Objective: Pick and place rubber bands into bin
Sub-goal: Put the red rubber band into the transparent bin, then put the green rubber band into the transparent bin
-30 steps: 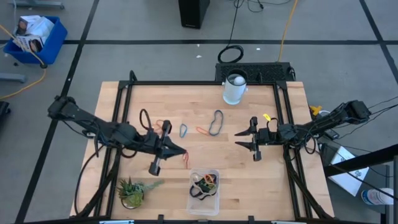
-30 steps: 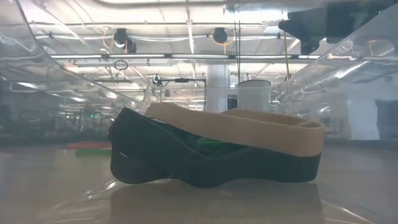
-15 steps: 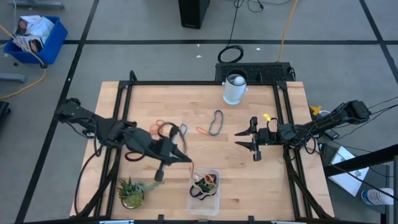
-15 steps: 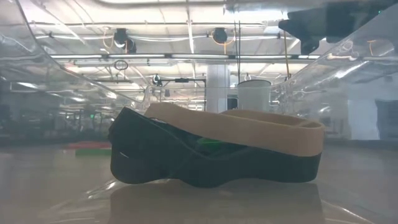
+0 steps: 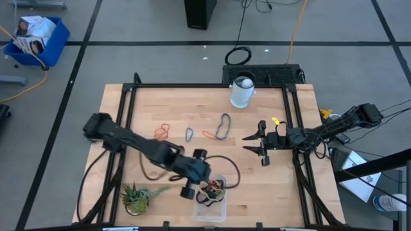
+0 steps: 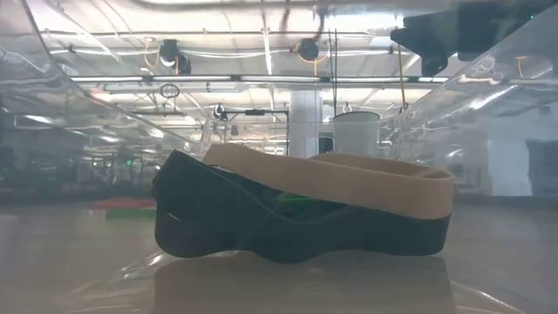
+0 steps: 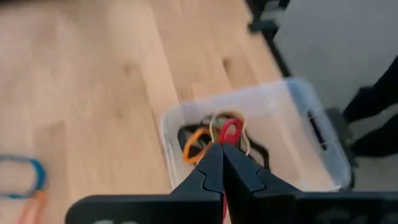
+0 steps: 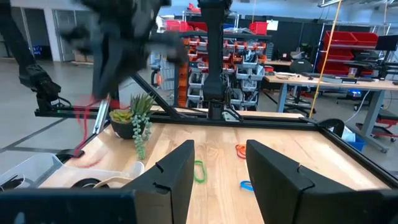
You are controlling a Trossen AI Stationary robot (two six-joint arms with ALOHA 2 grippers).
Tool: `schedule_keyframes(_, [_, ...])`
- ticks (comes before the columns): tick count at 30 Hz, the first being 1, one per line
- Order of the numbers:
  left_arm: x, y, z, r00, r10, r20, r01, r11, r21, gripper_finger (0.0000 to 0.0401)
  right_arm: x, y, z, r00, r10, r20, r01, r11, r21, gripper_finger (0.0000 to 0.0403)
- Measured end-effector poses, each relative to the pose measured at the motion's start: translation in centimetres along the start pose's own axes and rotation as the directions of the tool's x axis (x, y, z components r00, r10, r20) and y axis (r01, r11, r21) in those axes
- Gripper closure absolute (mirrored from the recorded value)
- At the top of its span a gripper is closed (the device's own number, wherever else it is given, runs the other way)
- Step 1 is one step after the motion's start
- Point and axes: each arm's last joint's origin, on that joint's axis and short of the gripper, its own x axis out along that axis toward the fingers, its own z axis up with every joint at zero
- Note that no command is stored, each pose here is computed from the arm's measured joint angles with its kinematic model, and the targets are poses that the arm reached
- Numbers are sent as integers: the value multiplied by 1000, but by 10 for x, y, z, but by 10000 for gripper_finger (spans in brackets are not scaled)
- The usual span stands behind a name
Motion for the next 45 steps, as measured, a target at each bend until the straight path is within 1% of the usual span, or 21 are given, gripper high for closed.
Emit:
schedule_keyframes(4, [38, -1, -9, 996, -19, -84, 16, 999, -34, 400, 0, 0, -1, 1000, 0, -6, 0, 1000, -1, 264])
schedule_keyframes(7, [66, -1, -16, 993, -22, -117, 13, 997, -73, 400, 0, 0, -1, 1000, 1, -11, -1, 1000, -2, 264])
schedule_keyframes(9, [84, -1, -21, 989, -41, -142, 28, 995, -93, 399, 0, 0, -1, 1000, 4, -14, -4, 1000, -3, 264])
schedule_keyframes(12, [106, -2, -30, 980, -78, -184, 58, 992, -115, 400, 0, 0, -1, 1000, 5, -14, -5, 1000, 0, 264])
schedule_keyframes(14, [117, -2, -35, 974, -82, -210, 54, 990, -134, 397, 0, 0, -2, 1000, 5, -17, -5, 1000, 11, 264])
schedule_keyframes(17, [125, -1, -40, 970, -75, -231, 35, 984, -175, 384, 0, 0, -2, 1000, 6, -22, -5, 1000, 29, 264])
schedule_keyframes(21, [126, 0, -39, 973, -71, -219, 24, 977, -211, 369, 0, 0, -3, 1000, 6, -27, -5, 1000, 28, 264])
schedule_keyframes(28, [127, -1, -33, 984, -75, -159, 37, 973, -229, 360, 0, 0, -3, 1000, 6, -28, -5, 1000, 28, 264])
schedule_keyframes(32, [127, 0, -32, 986, -75, -146, 38, 969, -243, 354, 0, 0, -3, 1000, 6, -28, -5, 1000, 28, 264])
schedule_keyframes(34, [127, 0, -30, 988, -76, -133, 42, 969, -242, 340, 0, 0, -3, 1000, 6, -28, -5, 1000, 28, 264])
schedule_keyframes(36, [127, -1, -28, 991, -78, -112, 51, 972, -229, 317, 0, 0, -3, 1000, 6, -28, -5, 1000, 28, 264])
schedule_keyframes(39, [128, -1, -25, 994, -77, -79, 59, 978, -201, 269, 0, 0, -3, 1000, 6, -28, -5, 1000, 28, 264])
schedule_keyframes(42, [128, 0, -25, 995, -62, -76, 47, 982, -185, 217, 0, 0, -3, 1000, 6, -29, -5, 1000, 28, 264])
schedule_keyframes(45, [128, 1, -25, 994, -72, -77, 56, 979, -196, 178, 0, 0, -3, 1000, 6, -28, -5, 1000, 28, 264])
